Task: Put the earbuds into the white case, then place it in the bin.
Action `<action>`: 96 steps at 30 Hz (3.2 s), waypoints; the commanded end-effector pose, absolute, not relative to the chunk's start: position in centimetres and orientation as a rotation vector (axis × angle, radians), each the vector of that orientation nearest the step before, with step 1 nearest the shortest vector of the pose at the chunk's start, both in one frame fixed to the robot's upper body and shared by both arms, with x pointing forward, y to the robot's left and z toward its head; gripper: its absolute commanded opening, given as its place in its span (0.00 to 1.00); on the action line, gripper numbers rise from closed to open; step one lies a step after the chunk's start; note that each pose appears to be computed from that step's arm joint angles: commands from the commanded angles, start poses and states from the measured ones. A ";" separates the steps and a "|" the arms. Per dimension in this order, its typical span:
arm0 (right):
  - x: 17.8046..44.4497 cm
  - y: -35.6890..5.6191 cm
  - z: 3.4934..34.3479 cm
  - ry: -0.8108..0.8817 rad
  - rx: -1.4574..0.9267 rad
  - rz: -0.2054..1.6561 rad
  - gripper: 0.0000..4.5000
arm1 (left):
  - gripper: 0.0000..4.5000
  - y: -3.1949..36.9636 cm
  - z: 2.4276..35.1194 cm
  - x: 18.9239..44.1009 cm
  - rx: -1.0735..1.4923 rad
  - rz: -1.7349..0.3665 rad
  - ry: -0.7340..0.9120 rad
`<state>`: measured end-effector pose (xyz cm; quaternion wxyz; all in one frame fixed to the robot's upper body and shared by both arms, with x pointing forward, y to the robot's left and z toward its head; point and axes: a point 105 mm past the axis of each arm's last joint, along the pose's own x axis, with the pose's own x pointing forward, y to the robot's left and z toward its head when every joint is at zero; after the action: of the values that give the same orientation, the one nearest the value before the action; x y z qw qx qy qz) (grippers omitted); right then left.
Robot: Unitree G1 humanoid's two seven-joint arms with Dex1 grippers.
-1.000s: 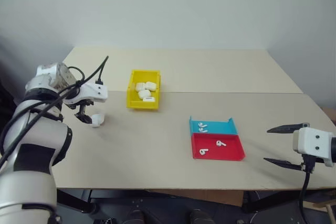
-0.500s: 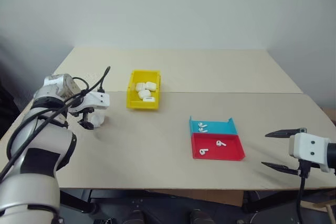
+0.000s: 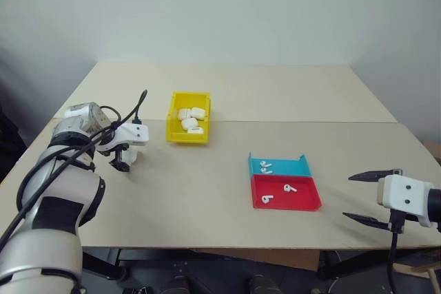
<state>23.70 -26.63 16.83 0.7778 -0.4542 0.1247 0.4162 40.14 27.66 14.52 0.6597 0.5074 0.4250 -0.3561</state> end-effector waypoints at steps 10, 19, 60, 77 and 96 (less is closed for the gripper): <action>23.7 -26.8 17.5 0.249 -0.982 0.856 0.99 | 1.00 27.5 14.5 40.0 1.083 -0.797 0.982; 24.0 -27.0 16.8 0.271 -0.978 0.846 0.99 | 1.00 26.9 14.5 40.2 1.050 -0.791 0.977; 23.6 -26.1 14.8 0.315 -0.972 0.863 1.00 | 0.86 27.9 15.4 40.3 1.237 -0.766 1.047; 23.7 -26.1 15.1 0.310 -0.999 0.850 1.00 | 0.61 26.9 18.1 41.5 1.283 -0.756 0.911; 24.9 -24.9 19.6 0.159 -1.068 0.820 1.00 | 0.61 17.4 27.2 35.1 0.424 -1.352 -0.368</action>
<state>24.73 -25.27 18.26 0.7800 -0.4839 0.0943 0.3854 37.03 18.47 24.40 0.7628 0.2386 -0.0819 -0.5953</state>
